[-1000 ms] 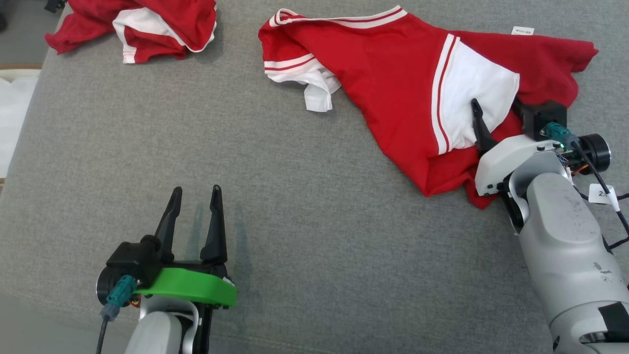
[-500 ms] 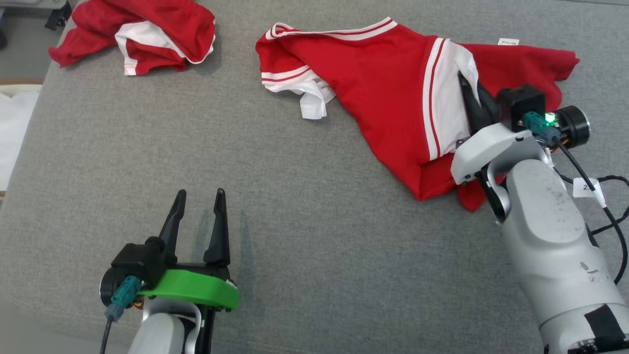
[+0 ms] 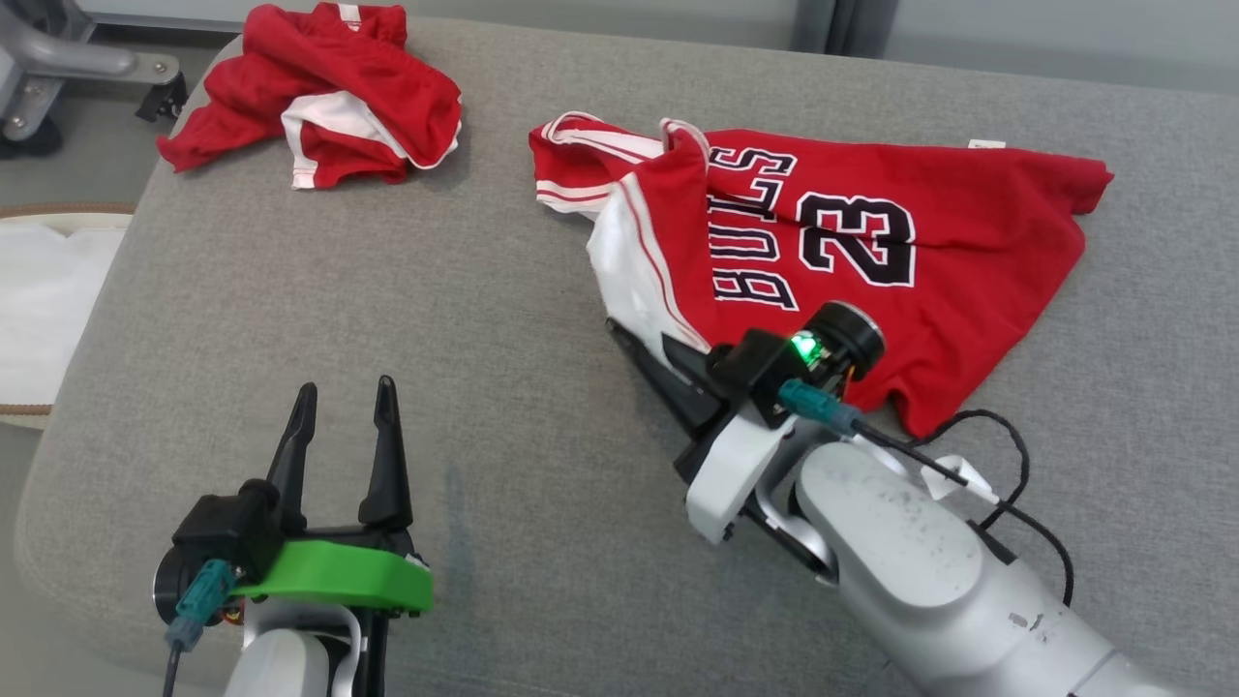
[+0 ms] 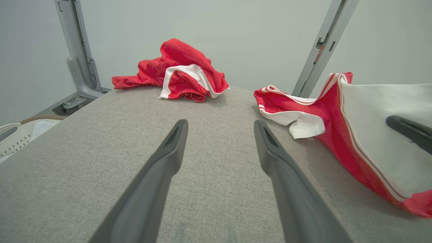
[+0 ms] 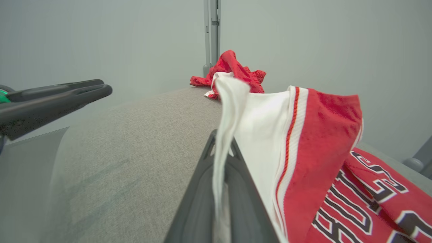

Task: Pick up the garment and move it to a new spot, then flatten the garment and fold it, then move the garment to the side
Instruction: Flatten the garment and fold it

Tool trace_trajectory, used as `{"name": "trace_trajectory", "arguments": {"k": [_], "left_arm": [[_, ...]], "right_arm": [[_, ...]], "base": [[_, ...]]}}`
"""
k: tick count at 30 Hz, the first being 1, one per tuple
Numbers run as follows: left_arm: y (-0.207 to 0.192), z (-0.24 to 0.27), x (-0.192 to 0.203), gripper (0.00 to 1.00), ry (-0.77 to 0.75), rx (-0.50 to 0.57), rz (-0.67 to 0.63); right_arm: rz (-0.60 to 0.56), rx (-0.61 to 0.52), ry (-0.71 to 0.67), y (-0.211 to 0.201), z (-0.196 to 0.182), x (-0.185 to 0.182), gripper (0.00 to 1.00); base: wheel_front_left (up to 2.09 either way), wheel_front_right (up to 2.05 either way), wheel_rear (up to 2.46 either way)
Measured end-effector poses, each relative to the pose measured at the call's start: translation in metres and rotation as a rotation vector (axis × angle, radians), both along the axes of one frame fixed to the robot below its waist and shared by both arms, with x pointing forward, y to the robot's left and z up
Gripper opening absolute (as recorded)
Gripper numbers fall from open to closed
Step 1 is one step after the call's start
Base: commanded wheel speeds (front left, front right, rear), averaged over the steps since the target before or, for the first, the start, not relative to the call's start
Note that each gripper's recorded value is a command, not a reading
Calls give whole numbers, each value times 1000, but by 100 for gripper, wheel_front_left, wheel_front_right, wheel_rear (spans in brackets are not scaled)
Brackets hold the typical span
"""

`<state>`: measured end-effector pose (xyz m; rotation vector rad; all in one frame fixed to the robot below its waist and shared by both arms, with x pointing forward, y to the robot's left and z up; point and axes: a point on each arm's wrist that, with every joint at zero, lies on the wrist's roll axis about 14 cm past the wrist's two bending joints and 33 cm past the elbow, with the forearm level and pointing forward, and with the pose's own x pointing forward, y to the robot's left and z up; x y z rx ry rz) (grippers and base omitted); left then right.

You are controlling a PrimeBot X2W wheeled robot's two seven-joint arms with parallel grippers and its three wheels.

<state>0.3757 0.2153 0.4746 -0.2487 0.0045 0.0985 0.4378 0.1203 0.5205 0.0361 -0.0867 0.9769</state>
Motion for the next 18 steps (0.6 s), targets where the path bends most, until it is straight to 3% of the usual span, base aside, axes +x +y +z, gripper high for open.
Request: {"name": "trace_trajectory", "arguments": {"k": [10,11,12,13,14,18], "left_arm": [[21,1,-10,100,1,-4,74],[22,1,-10,100,2,-7,79],[23,1,-10,100,4,-6,83],[24,1,-11,100,5,-6,87],[25,1,-11,100,4,-7,89],[22,5,-10,100,-9,-13,82]], "right_arm": [[253,-99,30,49,-33,-60,0],[277,-125,32,51,-40,-66,8],[296,-145,29,53,-45,-71,38],[307,-153,27,54,-47,-75,85],[311,-154,25,54,-47,-76,100],[320,-154,34,53,-48,-85,100]], "base": [[0,0,0],[0,0,0],[0,0,0],[0,0,0],[0,0,0],[0,0,0]]}}
